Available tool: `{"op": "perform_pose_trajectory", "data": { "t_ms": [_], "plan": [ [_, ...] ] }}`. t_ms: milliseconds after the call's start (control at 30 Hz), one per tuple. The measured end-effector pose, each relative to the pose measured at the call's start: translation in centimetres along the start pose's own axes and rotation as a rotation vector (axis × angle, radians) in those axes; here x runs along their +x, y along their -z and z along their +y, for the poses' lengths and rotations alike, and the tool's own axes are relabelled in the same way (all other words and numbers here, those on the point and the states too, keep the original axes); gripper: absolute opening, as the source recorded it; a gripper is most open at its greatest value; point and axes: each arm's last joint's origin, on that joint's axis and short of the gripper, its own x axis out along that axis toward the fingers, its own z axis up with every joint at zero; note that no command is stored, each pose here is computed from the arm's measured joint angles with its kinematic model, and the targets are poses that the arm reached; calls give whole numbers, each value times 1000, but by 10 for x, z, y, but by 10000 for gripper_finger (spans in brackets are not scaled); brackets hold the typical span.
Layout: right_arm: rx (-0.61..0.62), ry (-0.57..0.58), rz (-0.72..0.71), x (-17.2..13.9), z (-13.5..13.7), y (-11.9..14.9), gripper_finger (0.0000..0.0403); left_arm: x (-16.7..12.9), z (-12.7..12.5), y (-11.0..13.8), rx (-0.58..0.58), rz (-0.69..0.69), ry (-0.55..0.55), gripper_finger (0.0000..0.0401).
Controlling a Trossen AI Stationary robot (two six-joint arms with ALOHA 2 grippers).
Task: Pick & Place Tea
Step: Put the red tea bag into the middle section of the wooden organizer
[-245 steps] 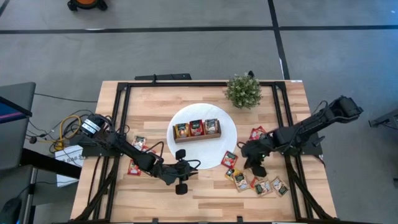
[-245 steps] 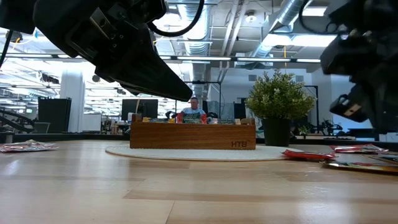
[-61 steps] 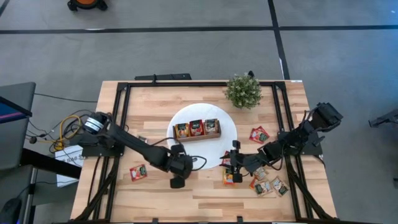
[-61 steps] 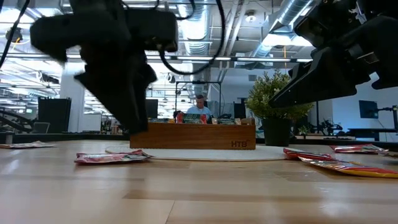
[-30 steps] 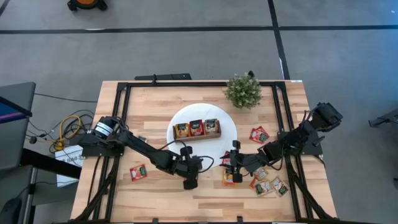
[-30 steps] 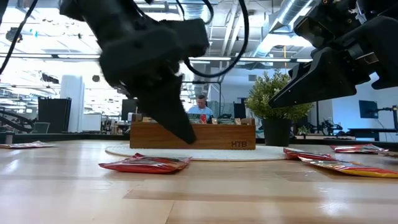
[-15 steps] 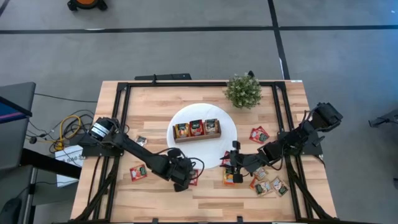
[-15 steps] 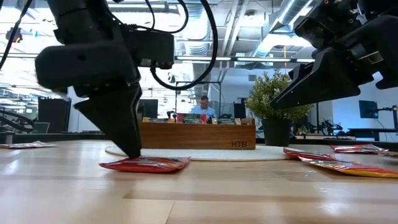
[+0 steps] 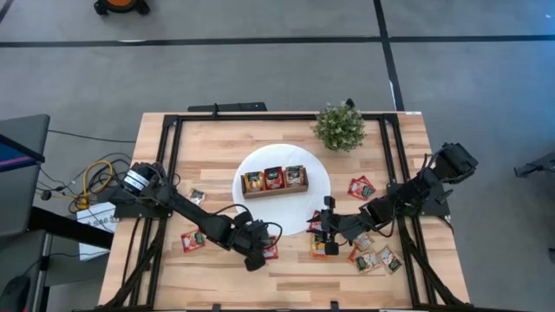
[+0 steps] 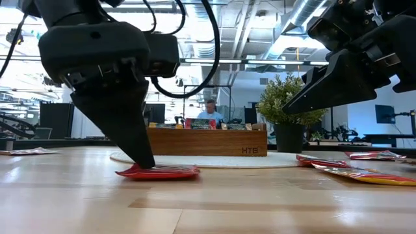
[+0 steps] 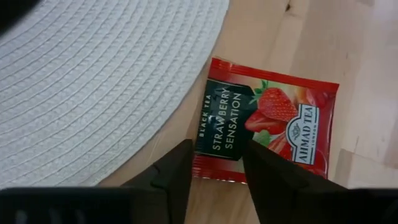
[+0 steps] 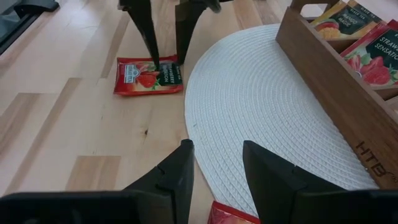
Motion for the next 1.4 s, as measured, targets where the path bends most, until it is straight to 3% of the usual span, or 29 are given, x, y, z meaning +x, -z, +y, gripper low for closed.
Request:
{"op": "perform_pose_trajectory", "data": {
  "t_ms": [200, 400, 800, 933, 1033, 1200, 1400],
  "plan": [
    [1, -1, 0, 0, 0, 0, 128, 0, -1, 2, 10, 8, 2, 77],
    [2, 2, -2, 0, 0, 0, 128, -4, -12, 9, 134, -77, -17, 6],
    [12, 0, -6, 0, 0, -1, 128, -48, -41, 4, 250, -314, -54, 0],
    [95, -15, -15, 0, 1, -2, 128, -54, -46, 4, 255, -359, -64, 0],
    [142, -95, -51, 5, 2, -4, 132, -55, -46, 3, 247, -393, -85, 0],
    [196, -187, -164, 23, 8, -6, 164, -55, -47, 1, 237, -426, -95, 0],
    [188, -188, -179, 57, 20, -20, 202, -56, -47, 0, 232, -434, -93, 0]
  ]
}}
